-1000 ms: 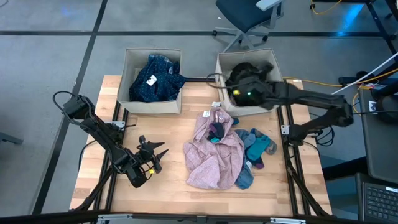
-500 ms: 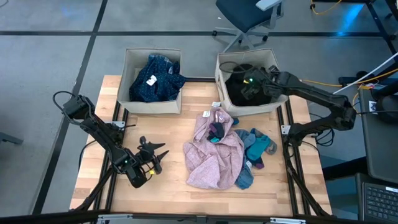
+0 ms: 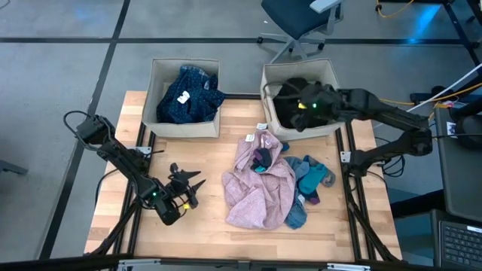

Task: Sort clothes
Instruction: Put the dark blue sock into the left brown laundry organizer

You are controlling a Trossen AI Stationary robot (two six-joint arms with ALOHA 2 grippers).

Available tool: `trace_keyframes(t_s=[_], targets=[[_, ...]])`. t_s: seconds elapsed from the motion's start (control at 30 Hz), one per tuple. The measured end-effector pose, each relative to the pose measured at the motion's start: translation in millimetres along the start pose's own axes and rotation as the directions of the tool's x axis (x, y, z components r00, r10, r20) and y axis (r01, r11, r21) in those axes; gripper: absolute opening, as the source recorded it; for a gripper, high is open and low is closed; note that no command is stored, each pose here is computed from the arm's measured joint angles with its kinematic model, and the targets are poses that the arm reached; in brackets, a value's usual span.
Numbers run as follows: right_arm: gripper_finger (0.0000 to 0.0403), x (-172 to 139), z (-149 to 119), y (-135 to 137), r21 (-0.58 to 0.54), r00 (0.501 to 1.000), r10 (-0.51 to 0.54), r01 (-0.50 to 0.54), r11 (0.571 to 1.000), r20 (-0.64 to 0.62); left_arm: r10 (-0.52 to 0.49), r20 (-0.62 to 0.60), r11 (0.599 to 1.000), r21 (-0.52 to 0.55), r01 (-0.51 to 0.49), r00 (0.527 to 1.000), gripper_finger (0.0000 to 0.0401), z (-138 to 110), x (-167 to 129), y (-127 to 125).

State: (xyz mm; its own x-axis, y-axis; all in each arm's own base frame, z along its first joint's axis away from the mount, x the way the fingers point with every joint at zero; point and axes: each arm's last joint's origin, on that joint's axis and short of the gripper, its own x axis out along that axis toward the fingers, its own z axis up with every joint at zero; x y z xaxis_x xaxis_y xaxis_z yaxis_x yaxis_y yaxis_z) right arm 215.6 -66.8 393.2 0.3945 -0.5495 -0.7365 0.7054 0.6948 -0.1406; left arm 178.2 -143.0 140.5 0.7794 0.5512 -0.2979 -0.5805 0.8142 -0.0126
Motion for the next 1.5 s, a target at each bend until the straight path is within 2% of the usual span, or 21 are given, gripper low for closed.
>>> trace_keyframes(t_s=[0.07,0.13,0.33,0.47,0.6,0.77,0.87,0.93,1.1,1.3,1.5], targets=[[0.0323,-3,-4,6,-0.009,0.998,-0.058,0.058,0.998,0.014,0.000,0.000,1.000,0.000,0.000,1.000,0.0172,0,0,0],[0.0323,-7,-7,14,-0.012,0.998,-0.060,0.060,0.998,0.027,0.000,0.000,1.000,0.000,0.000,1.000,0.0172,0,0,0],[0.0323,-28,-21,49,-0.118,0.994,0.086,-0.078,0.990,0.072,-0.003,0.002,1.000,0.024,0.003,1.000,0.0172,0,0,-1],[0.0323,-34,-42,84,-0.236,0.971,0.217,-0.188,0.953,0.103,-0.018,0.010,1.000,0.023,0.018,1.000,0.0172,3,1,-5],[0.0323,-23,-72,118,-0.343,0.934,0.329,-0.267,0.900,0.136,-0.063,-0.006,0.998,0.015,0.064,0.998,0.0172,6,1,-11],[0.0323,7,-111,149,-0.404,0.867,0.460,-0.358,0.842,0.192,-0.189,-0.099,0.982,0.009,0.190,0.977,0.0172,7,-1,-19],[0.0323,28,-129,160,-0.424,0.832,0.523,-0.411,0.807,0.188,-0.244,-0.113,0.968,0.029,0.249,0.963,0.0172,11,1,-24],[0.0323,40,-137,166,-0.424,0.829,0.528,-0.416,0.804,0.186,-0.285,-0.114,0.956,0.042,0.292,0.952,0.0172,15,4,-27],[0.0323,70,-143,177,-0.475,0.873,0.471,-0.364,0.801,0.126,-0.351,-0.107,0.929,0.088,0.361,0.930,0.0172,23,14,-32],[0.0323,112,-140,177,-0.463,0.930,0.359,-0.285,0.839,0.078,-0.311,-0.116,0.936,0.134,0.325,0.943,0.0172,21,27,-30],[0.0310,140,-139,172,-0.429,0.956,0.292,-0.253,0.867,0.028,-0.268,-0.118,0.944,0.163,0.285,0.956,0.0172,22,40,-26]])
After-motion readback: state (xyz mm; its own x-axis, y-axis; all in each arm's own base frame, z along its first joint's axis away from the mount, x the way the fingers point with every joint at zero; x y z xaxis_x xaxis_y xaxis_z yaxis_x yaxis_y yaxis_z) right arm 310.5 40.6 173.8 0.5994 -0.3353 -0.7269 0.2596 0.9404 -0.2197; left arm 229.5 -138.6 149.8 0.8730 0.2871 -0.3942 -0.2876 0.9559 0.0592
